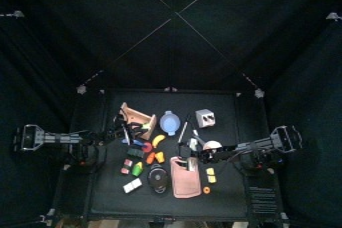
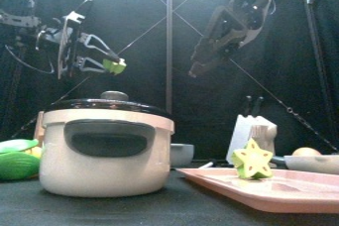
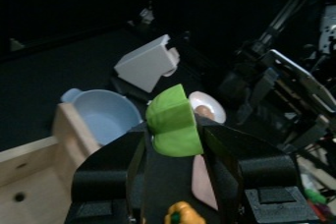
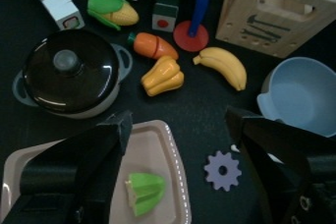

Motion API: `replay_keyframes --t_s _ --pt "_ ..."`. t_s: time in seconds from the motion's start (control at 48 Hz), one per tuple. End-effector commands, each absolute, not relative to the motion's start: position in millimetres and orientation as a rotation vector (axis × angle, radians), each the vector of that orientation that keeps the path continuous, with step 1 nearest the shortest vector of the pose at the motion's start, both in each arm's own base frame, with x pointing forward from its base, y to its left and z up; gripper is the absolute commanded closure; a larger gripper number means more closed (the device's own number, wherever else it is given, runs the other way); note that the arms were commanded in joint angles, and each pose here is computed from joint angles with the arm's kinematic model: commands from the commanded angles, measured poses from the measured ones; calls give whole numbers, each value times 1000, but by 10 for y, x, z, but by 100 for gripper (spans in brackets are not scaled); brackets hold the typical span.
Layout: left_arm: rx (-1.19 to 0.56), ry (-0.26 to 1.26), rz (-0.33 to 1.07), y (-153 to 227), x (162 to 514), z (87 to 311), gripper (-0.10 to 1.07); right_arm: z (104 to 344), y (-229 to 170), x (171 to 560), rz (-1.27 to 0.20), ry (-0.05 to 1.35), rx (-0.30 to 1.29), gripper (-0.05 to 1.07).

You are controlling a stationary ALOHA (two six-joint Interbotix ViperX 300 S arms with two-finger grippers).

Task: Place starfruit in toolbox

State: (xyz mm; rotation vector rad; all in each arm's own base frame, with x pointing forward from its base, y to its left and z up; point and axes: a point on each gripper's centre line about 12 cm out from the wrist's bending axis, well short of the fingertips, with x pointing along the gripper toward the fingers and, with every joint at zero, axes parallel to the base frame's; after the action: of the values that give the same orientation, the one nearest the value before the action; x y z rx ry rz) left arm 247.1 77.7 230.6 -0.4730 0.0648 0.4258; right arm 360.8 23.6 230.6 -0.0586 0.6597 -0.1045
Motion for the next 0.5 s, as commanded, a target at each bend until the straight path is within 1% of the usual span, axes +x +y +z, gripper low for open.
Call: replay_keyframes --t_s 0.0,0.271,0.479 --pt "-455 134 463 893 2390 2330 36 2422 236 3584 -103 627 -34 -1" --pt "-372 277 543 1116 2219 2164 35 2260 241 3560 -108 675 -8 -1" --pt "-317 314 568 1194 2146 2085 35 2235 243 3559 -111 684 -2 -1"
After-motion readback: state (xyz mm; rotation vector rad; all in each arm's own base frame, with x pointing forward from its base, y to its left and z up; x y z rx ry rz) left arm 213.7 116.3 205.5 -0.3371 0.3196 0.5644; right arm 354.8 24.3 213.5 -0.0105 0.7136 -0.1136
